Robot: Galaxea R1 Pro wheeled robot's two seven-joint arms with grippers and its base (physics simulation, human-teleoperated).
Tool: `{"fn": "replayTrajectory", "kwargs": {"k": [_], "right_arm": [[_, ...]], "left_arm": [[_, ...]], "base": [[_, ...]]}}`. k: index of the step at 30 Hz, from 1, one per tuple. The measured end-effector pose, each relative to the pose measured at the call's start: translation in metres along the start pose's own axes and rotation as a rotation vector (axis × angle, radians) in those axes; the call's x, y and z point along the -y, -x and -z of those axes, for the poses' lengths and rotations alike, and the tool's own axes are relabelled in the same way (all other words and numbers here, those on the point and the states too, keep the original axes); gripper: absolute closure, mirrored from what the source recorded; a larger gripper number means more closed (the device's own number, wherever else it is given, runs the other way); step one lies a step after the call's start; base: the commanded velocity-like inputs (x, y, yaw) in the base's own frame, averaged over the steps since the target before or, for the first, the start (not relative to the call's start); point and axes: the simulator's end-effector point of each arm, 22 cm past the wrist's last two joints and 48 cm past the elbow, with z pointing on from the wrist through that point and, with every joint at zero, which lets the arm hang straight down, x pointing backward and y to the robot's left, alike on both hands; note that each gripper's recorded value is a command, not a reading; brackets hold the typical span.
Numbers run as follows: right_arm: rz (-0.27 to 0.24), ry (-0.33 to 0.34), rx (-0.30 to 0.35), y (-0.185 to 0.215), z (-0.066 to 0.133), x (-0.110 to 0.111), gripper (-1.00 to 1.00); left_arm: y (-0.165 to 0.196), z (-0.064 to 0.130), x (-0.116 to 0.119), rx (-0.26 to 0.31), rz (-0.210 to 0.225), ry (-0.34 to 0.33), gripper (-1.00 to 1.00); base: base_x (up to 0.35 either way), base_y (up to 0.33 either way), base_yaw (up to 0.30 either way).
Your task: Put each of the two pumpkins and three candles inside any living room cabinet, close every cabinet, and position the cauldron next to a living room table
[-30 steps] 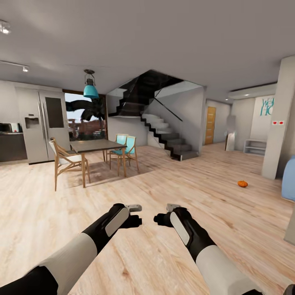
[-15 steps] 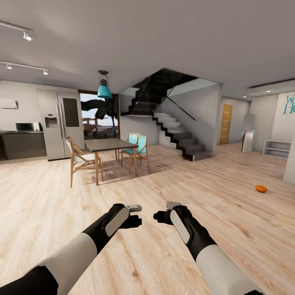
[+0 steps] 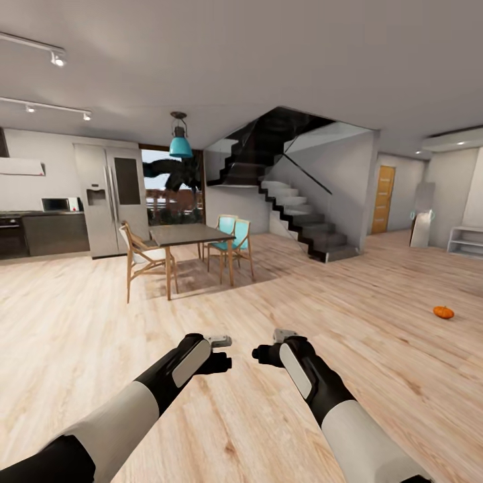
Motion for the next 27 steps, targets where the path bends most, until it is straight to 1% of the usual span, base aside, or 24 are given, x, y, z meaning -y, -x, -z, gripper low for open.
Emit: {"fn": "replayTrajectory", "kwargs": {"k": [27], "right_arm": [[-0.009,-0.006,-0.047,0.032,0.010,-0.005,-1.00]], "left_arm": [[0.030,0.017,0.003,-0.045,0.005,0.006,-1.00]], "base": [[0.000,0.000,0.001]]}}
